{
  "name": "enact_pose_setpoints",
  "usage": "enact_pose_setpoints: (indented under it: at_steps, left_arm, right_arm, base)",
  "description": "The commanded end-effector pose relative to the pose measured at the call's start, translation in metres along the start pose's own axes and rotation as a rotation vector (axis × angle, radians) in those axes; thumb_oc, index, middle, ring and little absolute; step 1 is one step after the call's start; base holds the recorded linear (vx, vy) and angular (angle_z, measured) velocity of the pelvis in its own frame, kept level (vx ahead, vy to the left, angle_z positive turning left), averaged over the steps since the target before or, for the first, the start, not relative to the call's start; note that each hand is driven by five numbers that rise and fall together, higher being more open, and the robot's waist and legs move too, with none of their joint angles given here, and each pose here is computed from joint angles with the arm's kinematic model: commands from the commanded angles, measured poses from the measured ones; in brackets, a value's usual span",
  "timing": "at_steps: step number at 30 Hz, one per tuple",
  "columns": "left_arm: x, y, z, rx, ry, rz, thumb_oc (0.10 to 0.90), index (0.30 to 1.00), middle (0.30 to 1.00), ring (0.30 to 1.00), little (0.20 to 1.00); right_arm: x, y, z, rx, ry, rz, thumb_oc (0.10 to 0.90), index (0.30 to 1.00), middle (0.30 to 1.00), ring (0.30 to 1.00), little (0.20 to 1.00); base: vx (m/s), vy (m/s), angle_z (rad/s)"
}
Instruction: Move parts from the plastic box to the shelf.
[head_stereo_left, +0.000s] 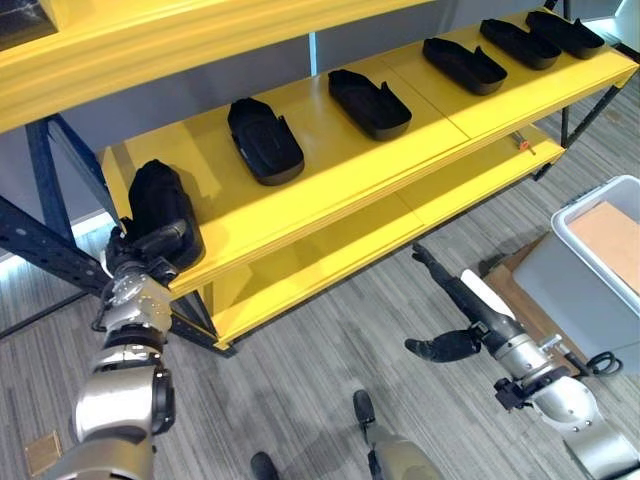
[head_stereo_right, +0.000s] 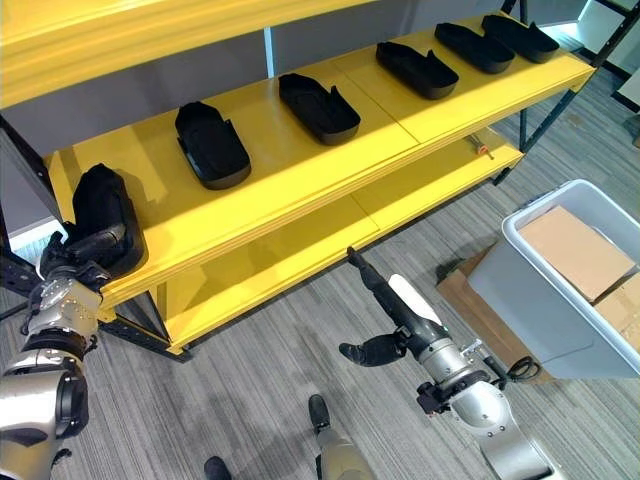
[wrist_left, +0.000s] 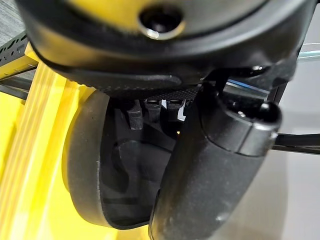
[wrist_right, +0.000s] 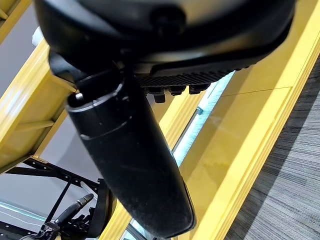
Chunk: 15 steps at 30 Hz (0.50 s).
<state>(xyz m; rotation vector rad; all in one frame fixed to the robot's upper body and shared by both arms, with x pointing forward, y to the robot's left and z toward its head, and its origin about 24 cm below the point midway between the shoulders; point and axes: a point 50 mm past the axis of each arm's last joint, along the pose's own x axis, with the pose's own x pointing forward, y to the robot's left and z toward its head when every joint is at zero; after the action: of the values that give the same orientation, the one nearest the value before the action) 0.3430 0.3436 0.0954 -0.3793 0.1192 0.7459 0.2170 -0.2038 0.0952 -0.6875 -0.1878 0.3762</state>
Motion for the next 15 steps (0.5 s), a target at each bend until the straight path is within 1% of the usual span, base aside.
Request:
enact_pose_setpoints:
  at_steps: [1,5,8,9,12,13,14,15]
  left_arm:
    - [0.004,0.016,0.024,-0.025,-0.098,0.080,0.900,1.000,1.000,1.000,1.000]
    - [0.004,0.012,0.028,0.074,-0.118,0.063,0.900,1.000,1.000,1.000,1.000]
    - [0.003,0.001,0.043,0.224,-0.198,0.037,0.900,1.000,1.000,1.000,1.000]
    - [0.002,-0.002,0.046,0.248,-0.215,0.033,0.900,1.000,1.000,1.000,1.000]
    - [-0.004,-0.027,0.066,0.365,-0.340,-0.024,0.900,1.000,1.000,1.000,1.000]
    - [-0.011,-0.046,0.081,0.441,-0.447,-0.067,0.900,1.000,1.000,1.000,1.000]
    - [-0.011,-0.046,0.081,0.441,-0.447,-0.067,0.900,1.000,1.000,1.000,1.000]
    - [-0.022,-0.063,0.096,0.474,-0.562,-0.109,0.900,1.000,1.000,1.000,1.000]
  right_arm:
    - [0.008,-0.035,0.043,-0.091,-0.246,-0.155,0.900,1.000,1.000,1.000,1.000]
    - [0.008,-0.037,0.043,-0.098,-0.248,-0.156,0.900,1.000,1.000,1.000,1.000]
    - [0.008,-0.039,0.043,-0.100,-0.252,-0.159,0.900,1.000,1.000,1.000,1.000]
    - [0.008,-0.039,0.044,-0.099,-0.254,-0.159,0.900,1.000,1.000,1.000,1.000]
    - [0.009,-0.041,0.046,-0.104,-0.270,-0.157,0.900,1.000,1.000,1.000,1.000]
    - [0.010,-0.042,0.048,-0.103,-0.282,-0.157,0.900,1.000,1.000,1.000,1.000]
    - [0.010,-0.042,0.048,-0.102,-0.282,-0.157,0.900,1.000,1.000,1.000,1.000]
    - [0.010,-0.043,0.049,-0.102,-0.292,-0.161,0.900,1.000,1.000,1.000,1.000]
  base:
    - [0.00,0.000,0.00]
    - [0.00,0.000,0.00]
    - [0.00,0.000,0.00]
    - [0.00,0.000,0.00]
    - [0.00,0.000,0.00]
    - [-0.01,-0.007,0.04]
    - [-0.01,-0.010,0.05]
    - [0.00,-0.005,0.07]
